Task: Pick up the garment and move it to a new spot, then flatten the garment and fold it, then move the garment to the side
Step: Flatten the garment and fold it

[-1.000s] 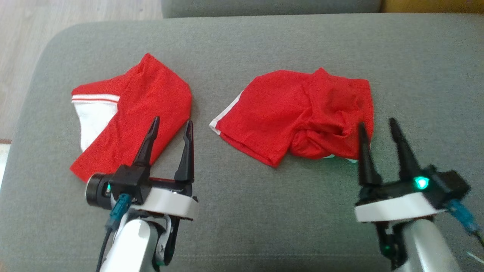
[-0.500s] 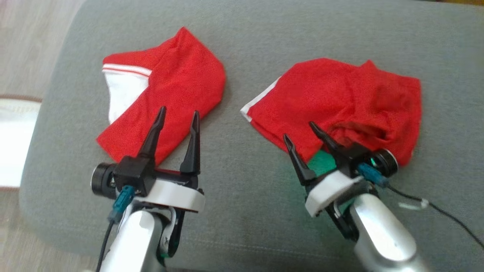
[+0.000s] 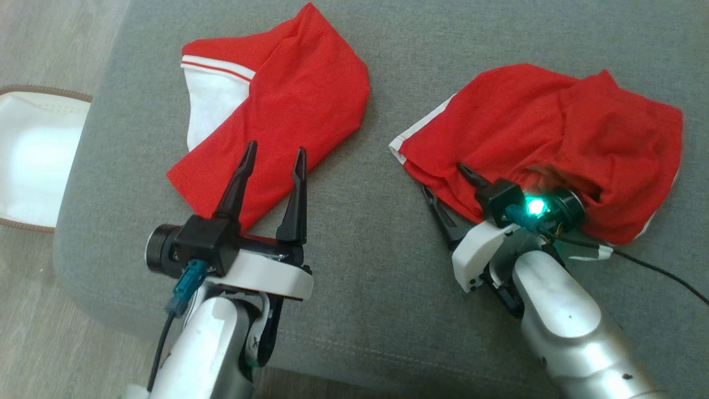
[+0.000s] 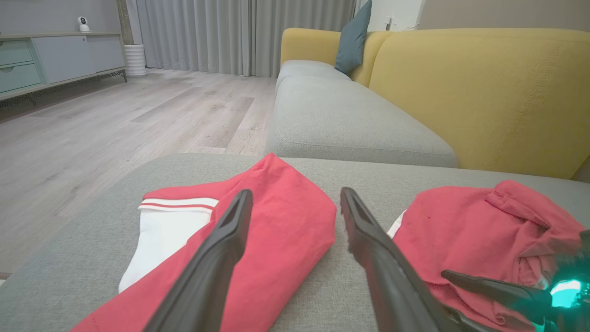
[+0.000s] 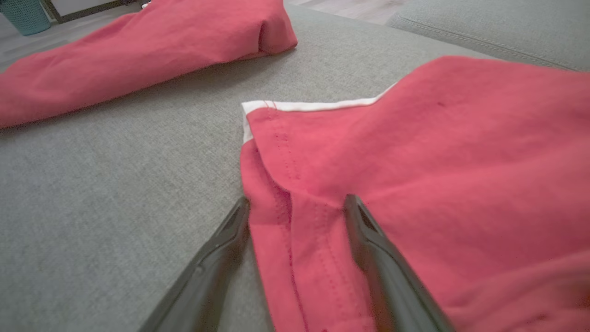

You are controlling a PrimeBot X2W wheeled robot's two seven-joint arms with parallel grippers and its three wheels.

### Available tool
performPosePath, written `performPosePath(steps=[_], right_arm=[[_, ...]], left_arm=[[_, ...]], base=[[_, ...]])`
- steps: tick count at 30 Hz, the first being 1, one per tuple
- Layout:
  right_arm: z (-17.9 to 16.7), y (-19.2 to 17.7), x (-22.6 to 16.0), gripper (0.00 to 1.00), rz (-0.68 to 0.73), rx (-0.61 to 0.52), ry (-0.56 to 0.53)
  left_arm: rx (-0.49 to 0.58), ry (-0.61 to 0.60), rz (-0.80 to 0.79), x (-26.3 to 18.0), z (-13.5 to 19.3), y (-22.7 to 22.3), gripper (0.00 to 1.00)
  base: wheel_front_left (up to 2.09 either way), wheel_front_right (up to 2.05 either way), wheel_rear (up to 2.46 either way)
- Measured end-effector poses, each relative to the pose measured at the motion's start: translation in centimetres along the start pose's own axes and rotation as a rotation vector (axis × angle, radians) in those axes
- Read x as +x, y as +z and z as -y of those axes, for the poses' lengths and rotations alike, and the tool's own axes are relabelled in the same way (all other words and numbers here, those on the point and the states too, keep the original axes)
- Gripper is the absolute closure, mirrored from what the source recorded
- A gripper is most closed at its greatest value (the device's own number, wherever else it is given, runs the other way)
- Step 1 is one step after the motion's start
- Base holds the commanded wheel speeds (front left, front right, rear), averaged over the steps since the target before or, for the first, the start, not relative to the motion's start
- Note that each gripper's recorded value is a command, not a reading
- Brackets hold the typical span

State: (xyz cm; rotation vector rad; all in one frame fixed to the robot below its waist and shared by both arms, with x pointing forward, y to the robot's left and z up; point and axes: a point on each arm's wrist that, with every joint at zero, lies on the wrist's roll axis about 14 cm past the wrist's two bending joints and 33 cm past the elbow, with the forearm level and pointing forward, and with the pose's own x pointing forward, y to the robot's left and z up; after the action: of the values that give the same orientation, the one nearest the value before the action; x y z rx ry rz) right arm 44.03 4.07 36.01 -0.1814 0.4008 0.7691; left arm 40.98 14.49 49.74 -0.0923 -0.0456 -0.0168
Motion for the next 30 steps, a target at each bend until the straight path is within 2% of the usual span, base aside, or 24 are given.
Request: performPosePath(steps=[2, 3, 4, 11, 15, 21, 22, 25, 28, 29, 30], right_arm=[[0.2, 0.0, 0.3, 0.00, -0.005, -0.009, 0.000], [0.3, 0.0, 0.3, 0.55, -0.006, -0.007, -0.001], [0.3, 0.0, 0.3, 1.00, -0.007, -0.006, -0.003], [0.7, 1.1, -0.1, 1.00, 0.044, 0.011, -0.014], [0.5, 3.9, -0.9, 1.00, 0.146, 0.017, -0.010], [-1.9, 11.9, -2.8, 1.00, 0.390, 0.038, 0.056], [-1.9, 11.9, -2.8, 1.00, 0.390, 0.038, 0.056], [-2.1, 17.0, -4.6, 1.00, 0.537, 0.048, 0.070], [-0.7, 22.1, -7.1, 1.00, 0.690, 0.059, 0.039], [1.3, 24.6, -8.9, 1.00, 0.775, 0.067, -0.013], [2.5, 25.5, -9.8, 1.00, 0.806, 0.073, -0.047]], left_arm=[[0.001, 0.001, -0.002, 0.1, -0.1, -0.1, 0.00], [0.001, 0.001, -0.003, 0.1, 0.0, -0.1, 0.00], [0.002, 0.004, -0.003, 0.1, -0.1, -0.1, 0.00], [-0.001, -0.008, 0.018, 0.3, 0.4, 0.6, 0.00], [-0.004, -0.020, 0.040, 0.1, 0.8, 1.4, 0.00], [-0.012, -0.040, 0.082, -0.4, 1.6, 3.0, 0.00], [-0.012, -0.040, 0.082, -0.4, 1.6, 3.0, 0.00], [-0.018, -0.049, 0.090, -0.9, 2.0, 3.3, 0.00], [-0.022, -0.055, 0.089, -1.4, 2.3, 3.2, 0.00], [-0.023, -0.067, 0.089, -1.5, 2.7, 3.2, 0.00], [-0.024, -0.075, 0.090, -1.5, 3.0, 3.2, 0.00]], base=[[0.00, 0.00, 0.00], [0.00, 0.00, 0.00], [0.00, 0.00, 0.00], [0.00, 0.00, 0.00], [0.00, 0.00, 0.00], [0.00, 0.00, 0.00], [0.00, 0.00, 0.00], [0.00, 0.00, 0.00], [0.00, 0.00, 0.00], [0.00, 0.00, 0.00], [0.00, 0.00, 0.00]])
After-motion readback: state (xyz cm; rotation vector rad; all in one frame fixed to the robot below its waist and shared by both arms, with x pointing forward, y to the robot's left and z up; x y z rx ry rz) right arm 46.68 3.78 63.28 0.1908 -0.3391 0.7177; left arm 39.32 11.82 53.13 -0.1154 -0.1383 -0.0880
